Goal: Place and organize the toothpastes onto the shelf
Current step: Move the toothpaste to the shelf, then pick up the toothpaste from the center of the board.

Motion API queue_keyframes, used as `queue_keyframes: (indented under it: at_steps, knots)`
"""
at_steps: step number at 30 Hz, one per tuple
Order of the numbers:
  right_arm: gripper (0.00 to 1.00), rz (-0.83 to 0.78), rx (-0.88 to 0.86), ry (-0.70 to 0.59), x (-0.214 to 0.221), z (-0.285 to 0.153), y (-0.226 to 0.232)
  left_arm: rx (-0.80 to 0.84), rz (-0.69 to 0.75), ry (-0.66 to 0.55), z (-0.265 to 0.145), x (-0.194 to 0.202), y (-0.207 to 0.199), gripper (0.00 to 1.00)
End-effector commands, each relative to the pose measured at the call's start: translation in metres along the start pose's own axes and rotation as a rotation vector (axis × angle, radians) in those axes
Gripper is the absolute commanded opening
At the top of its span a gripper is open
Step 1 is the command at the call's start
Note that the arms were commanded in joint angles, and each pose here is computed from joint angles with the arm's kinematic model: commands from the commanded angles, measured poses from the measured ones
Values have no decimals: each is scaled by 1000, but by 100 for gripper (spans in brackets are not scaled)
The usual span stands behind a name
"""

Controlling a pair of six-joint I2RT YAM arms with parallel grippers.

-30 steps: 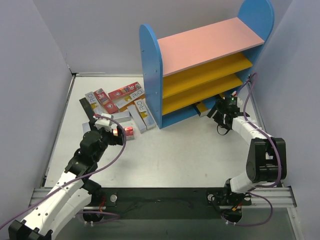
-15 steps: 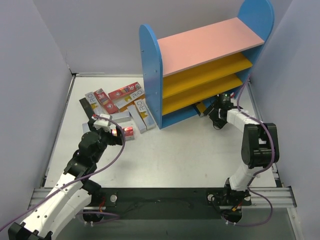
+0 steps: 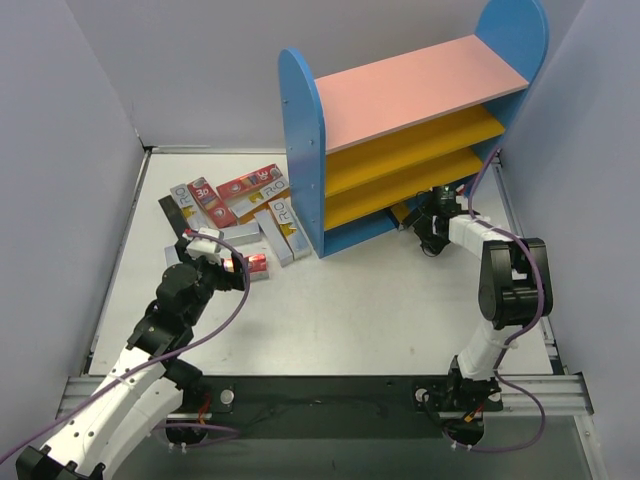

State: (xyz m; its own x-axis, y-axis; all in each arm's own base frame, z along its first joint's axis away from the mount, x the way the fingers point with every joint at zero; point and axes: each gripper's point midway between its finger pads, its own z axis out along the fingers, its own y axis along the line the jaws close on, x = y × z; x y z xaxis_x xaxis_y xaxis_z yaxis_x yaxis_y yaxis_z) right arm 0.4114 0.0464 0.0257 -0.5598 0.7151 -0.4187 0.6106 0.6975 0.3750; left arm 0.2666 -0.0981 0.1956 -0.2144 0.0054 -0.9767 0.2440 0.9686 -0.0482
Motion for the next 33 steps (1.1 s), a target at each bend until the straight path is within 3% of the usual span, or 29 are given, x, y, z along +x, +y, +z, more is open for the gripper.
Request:
queue_keyframes:
  at_steps: [1,11,16,19,23,28,33]
  knots:
    - [67,22,-47,-50,-18,2,22,14,-21,-73,-1,-24,-3,97]
    - [67,24,-79,-53,-17,-2,26,18,-20,-72,-1,-24,-4,97]
    - [70,-18,-105,-74,-17,-27,20,12,-22,-73,-1,-24,-3,97]
    - [73,-77,-122,-88,-15,-47,13,-6,-34,-69,0,-24,0,97]
    - [88,-207,-131,-94,-8,-76,-2,-46,-60,-65,4,-31,5,97]
    - [100,-315,-204,-127,6,-115,-16,-108,-99,-43,19,-48,10,97]
    - [100,-394,-315,-177,17,-155,-21,-201,-165,15,52,-65,22,97]
